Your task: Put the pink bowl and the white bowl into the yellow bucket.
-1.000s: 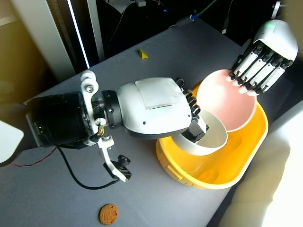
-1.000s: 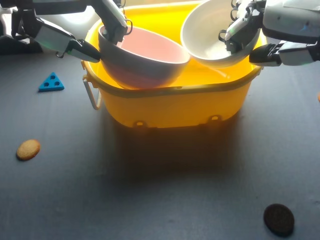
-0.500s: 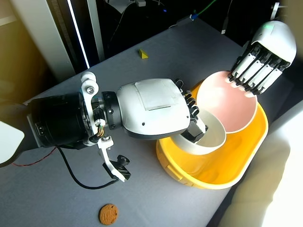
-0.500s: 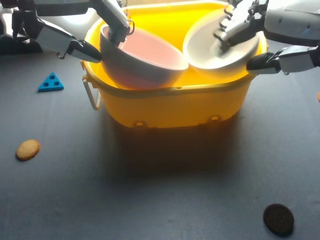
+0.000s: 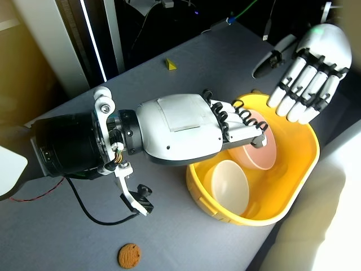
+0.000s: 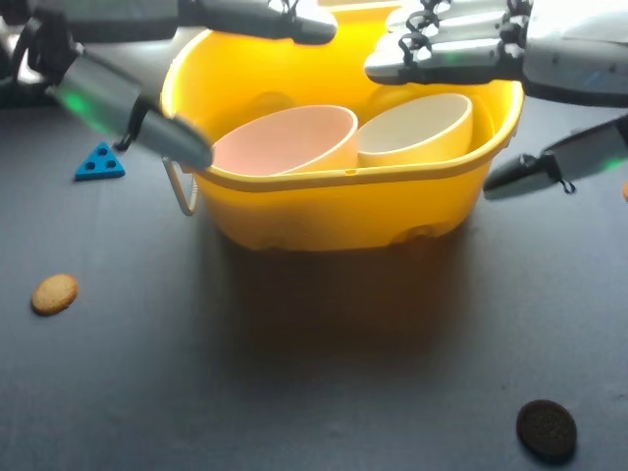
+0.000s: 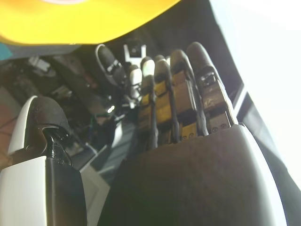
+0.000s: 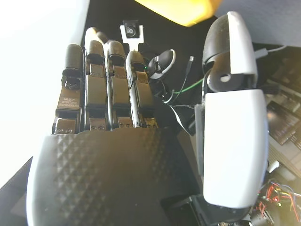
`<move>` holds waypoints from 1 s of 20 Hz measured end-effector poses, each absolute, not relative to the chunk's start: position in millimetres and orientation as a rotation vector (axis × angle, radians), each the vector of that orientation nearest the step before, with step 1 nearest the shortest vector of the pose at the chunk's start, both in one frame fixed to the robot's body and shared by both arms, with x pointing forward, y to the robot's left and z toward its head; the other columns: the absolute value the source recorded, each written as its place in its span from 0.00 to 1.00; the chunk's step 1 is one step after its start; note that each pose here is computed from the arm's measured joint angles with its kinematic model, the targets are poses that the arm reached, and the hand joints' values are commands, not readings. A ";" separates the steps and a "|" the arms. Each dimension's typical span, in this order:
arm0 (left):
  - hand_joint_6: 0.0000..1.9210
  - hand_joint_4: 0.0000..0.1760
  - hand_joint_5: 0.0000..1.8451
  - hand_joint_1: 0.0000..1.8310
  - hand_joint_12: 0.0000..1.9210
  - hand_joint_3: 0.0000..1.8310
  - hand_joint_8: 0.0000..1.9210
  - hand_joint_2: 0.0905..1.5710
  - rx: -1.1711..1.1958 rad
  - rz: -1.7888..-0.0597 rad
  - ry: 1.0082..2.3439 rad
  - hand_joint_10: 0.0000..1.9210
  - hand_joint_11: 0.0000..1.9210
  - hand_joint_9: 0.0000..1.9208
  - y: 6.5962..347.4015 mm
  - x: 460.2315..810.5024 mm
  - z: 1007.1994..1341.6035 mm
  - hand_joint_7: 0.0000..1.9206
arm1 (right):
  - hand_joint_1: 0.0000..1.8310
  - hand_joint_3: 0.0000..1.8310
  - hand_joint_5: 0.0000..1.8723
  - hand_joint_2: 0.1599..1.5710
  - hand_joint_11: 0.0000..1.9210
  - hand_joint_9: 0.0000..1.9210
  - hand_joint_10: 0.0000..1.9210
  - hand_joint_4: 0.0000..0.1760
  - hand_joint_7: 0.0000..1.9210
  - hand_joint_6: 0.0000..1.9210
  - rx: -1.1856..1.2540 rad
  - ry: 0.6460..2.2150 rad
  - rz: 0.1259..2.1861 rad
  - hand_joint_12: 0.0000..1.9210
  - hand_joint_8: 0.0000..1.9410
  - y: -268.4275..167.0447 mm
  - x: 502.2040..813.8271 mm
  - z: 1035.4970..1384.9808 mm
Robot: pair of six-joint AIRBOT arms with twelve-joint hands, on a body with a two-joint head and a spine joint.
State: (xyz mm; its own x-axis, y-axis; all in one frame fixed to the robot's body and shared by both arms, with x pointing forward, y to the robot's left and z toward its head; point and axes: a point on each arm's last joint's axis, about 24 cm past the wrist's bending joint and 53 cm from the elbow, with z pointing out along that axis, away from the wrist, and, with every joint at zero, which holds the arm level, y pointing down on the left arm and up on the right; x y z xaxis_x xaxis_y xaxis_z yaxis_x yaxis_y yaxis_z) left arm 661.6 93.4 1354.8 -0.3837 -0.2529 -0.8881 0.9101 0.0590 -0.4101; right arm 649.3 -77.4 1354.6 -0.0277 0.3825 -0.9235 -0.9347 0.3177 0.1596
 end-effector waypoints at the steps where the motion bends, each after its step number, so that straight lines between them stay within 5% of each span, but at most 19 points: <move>1: 0.00 0.00 0.03 0.31 0.28 0.00 0.00 0.65 0.741 -1.519 1.391 0.00 0.00 0.08 93.0 652.1 1344.0 0.08 | 0.42 0.00 0.07 0.56 0.00 0.09 0.00 0.00 0.10 0.00 -0.642 1.135 1.181 0.29 0.00 -79.2 645.9 1354.8; 3: 0.00 0.00 0.02 0.29 0.23 0.00 0.00 0.64 0.799 -1.515 1.459 0.00 0.00 0.05 90.1 629.2 1318.8 0.06 | 0.44 0.00 0.04 0.54 0.00 0.06 0.00 0.00 0.07 0.00 -0.659 1.137 1.191 0.23 0.00 -82.4 639.8 1353.9; 4: 0.00 0.00 0.00 0.27 0.10 0.00 0.00 0.63 0.870 -1.500 1.503 0.00 0.00 0.01 86.3 610.3 1302.8 0.01 | 0.42 0.00 0.01 0.52 0.00 0.01 0.00 0.00 0.02 0.00 -0.690 1.142 1.187 0.10 0.00 -82.0 631.7 1350.7; 8: 0.00 0.00 0.00 0.23 0.01 0.00 0.00 0.61 0.863 -1.570 1.584 0.00 0.00 0.00 85.4 580.5 1275.6 0.00 | 0.34 0.00 0.00 0.49 0.00 0.00 0.00 0.00 0.00 0.00 -0.793 1.125 1.204 0.06 0.00 -73.6 599.6 1344.2; 10: 0.00 0.00 0.00 0.12 0.00 0.00 0.00 0.62 0.893 -1.559 1.659 0.00 0.00 0.00 85.6 560.8 1252.2 0.00 | 0.32 0.00 0.00 0.48 0.00 0.00 0.00 0.00 0.00 0.00 -0.827 1.129 1.228 0.01 0.00 -72.4 580.5 1338.4; 14: 0.00 0.00 0.00 0.14 0.00 0.00 0.00 0.61 0.931 -1.576 1.695 0.00 0.00 0.00 74.2 528.2 1238.9 0.00 | 0.34 0.00 0.00 0.45 0.00 0.00 0.00 0.00 0.00 0.00 -0.853 1.239 1.287 0.00 0.00 -69.3 556.5 1309.5; 20: 0.00 0.00 0.00 0.10 0.00 0.00 0.00 0.56 0.917 -1.445 1.688 0.00 0.00 0.00 64.2 527.1 1229.5 0.00 | 0.35 0.00 0.00 0.44 0.00 0.00 0.00 0.00 0.00 0.00 -0.923 1.351 1.275 0.00 0.00 -67.7 532.0 1271.1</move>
State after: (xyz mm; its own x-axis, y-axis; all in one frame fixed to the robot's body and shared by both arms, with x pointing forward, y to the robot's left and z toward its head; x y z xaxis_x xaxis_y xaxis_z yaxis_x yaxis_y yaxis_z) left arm 527.1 64.2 1229.5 -0.4870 0.0617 -0.8712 0.8703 0.1185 -0.4781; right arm 532.0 -67.7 1271.1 -0.1892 0.1091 -0.9759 -0.9680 0.1464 0.2041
